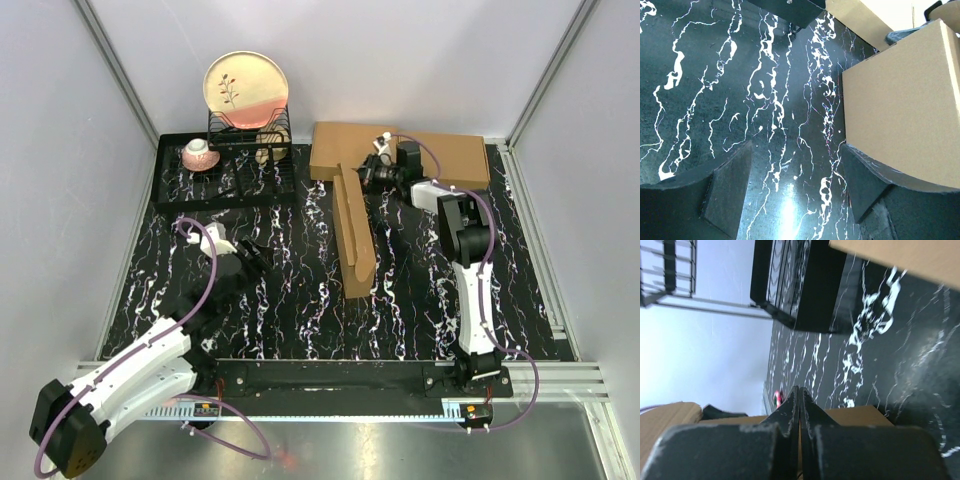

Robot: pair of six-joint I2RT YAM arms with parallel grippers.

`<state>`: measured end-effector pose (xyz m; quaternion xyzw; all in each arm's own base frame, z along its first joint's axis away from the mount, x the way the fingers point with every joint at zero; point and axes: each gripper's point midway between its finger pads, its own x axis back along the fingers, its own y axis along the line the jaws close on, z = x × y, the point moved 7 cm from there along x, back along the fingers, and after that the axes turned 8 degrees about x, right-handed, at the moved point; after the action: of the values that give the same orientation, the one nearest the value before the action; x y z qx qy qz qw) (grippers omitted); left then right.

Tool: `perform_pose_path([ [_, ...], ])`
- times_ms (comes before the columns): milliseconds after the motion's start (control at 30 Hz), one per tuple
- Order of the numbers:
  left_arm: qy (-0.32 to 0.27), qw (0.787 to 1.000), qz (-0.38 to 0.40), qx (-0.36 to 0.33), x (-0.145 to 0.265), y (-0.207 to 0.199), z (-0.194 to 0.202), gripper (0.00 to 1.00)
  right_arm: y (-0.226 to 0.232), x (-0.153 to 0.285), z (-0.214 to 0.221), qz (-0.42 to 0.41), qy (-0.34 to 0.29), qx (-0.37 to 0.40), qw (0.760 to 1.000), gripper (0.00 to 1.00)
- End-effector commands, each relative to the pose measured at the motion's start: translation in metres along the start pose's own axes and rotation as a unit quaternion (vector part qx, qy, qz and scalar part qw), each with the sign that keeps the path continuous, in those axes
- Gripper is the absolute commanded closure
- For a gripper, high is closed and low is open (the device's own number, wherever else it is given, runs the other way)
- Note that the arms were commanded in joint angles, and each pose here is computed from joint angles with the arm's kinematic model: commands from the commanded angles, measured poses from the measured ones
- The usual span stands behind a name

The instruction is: Fold the paper box

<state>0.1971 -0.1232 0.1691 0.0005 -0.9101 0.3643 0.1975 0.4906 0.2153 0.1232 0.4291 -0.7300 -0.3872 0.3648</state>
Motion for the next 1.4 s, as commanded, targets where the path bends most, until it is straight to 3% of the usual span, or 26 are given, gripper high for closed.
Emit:
perform_pose_path([
  [0,-0.009,1.0,0.012,0.004,0.002,-0.005,-0.006,0.26,0.009,-0.016,0.025,-0.038,0.064,0.012,0.997,1.0],
  [667,-0.017,0.999,-0.023,0.03,0.001,-0.003,-0.01,0.25,0.033,-0.022,0.112,-0.124,0.21,-0.011,0.97,1.0],
  [1233,-0.015,0.997,-0.045,0.055,-0.008,0.004,-0.008,0.25,0.047,0.002,0.156,-0.135,0.26,-0.031,0.956,0.99],
  [1367,-0.026,0.998,-0.035,0.048,-0.007,0.001,-0.013,0.25,0.043,0.004,0.157,-0.095,0.249,-0.016,0.964,0.92],
])
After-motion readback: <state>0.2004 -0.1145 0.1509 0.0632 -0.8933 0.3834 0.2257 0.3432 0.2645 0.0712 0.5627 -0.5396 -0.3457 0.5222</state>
